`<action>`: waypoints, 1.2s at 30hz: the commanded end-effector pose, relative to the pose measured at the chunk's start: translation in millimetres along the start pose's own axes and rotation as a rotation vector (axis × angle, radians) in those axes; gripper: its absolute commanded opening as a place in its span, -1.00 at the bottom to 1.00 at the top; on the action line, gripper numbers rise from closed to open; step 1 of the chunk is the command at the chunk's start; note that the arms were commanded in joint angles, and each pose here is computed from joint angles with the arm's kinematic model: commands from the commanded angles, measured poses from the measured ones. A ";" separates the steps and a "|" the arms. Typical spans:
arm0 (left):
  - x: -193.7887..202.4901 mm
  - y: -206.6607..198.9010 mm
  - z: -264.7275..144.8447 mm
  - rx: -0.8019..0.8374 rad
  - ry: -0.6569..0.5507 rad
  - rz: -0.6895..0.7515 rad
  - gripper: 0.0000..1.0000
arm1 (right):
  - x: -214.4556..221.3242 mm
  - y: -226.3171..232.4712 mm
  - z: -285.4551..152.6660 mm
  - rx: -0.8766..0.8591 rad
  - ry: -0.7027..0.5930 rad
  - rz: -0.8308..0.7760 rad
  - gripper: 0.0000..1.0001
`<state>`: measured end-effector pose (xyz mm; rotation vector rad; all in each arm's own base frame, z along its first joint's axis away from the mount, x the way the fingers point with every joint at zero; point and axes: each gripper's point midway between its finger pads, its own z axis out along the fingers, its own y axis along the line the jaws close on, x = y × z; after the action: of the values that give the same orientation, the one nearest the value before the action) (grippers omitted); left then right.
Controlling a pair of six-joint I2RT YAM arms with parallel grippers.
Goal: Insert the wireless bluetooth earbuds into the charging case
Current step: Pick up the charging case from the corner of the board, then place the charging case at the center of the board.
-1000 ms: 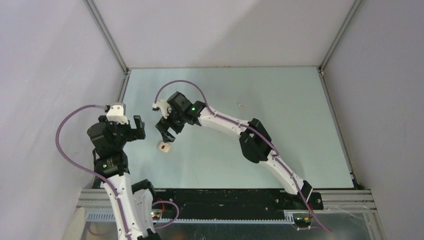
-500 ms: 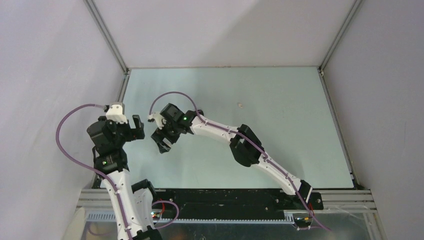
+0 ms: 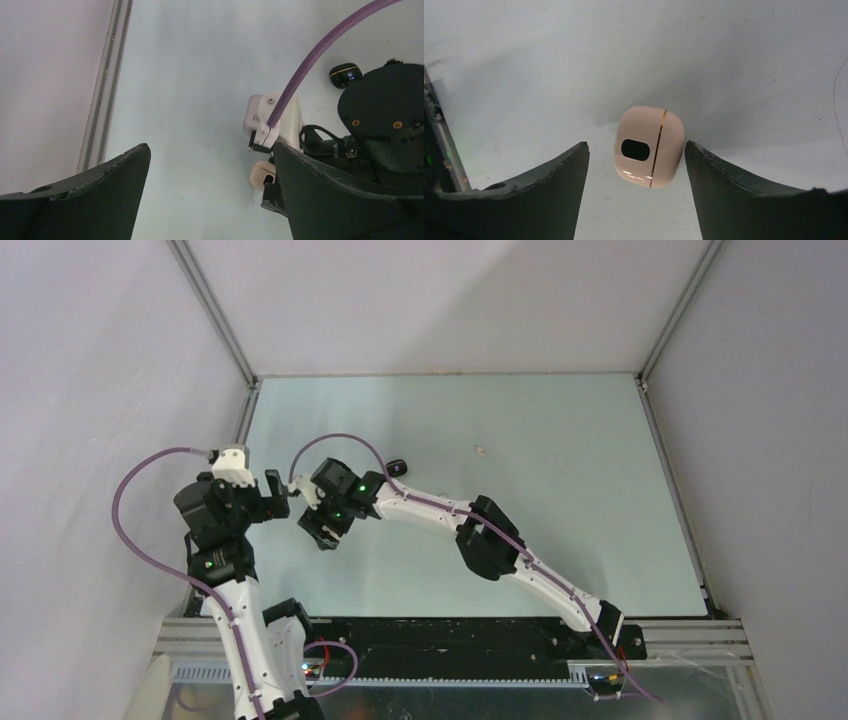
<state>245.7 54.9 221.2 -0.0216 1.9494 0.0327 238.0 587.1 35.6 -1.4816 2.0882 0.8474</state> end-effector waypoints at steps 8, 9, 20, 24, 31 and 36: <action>-10.6 1.4 -4.3 -0.014 -0.055 0.003 0.99 | -14.5 -17.5 -31.9 0.155 0.007 -0.118 -0.18; -11.5 1.6 -4.5 -0.016 -0.062 0.007 0.99 | -27.1 -16.4 -49.1 0.157 -0.018 -0.125 -0.18; -18.7 -41.2 24.5 0.119 0.050 0.135 0.99 | -48.8 -68.5 -303.5 0.297 -0.253 -0.080 -0.15; -25.5 -101.3 47.5 0.263 0.094 0.327 0.99 | 7.0 -124.7 -373.3 0.446 -0.289 0.025 -0.14; -62.6 -209.4 73.3 0.471 0.110 0.632 0.99 | 111.9 -180.1 -412.4 0.616 -0.224 0.122 -0.07; -69.1 -268.1 75.6 0.673 0.093 0.550 0.99 | 165.2 -192.8 -375.3 0.520 -0.137 0.243 -0.04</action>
<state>343.7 -185.5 232.5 0.9524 1.9848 -0.1627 361.7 166.6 175.3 -0.8616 2.1666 0.3423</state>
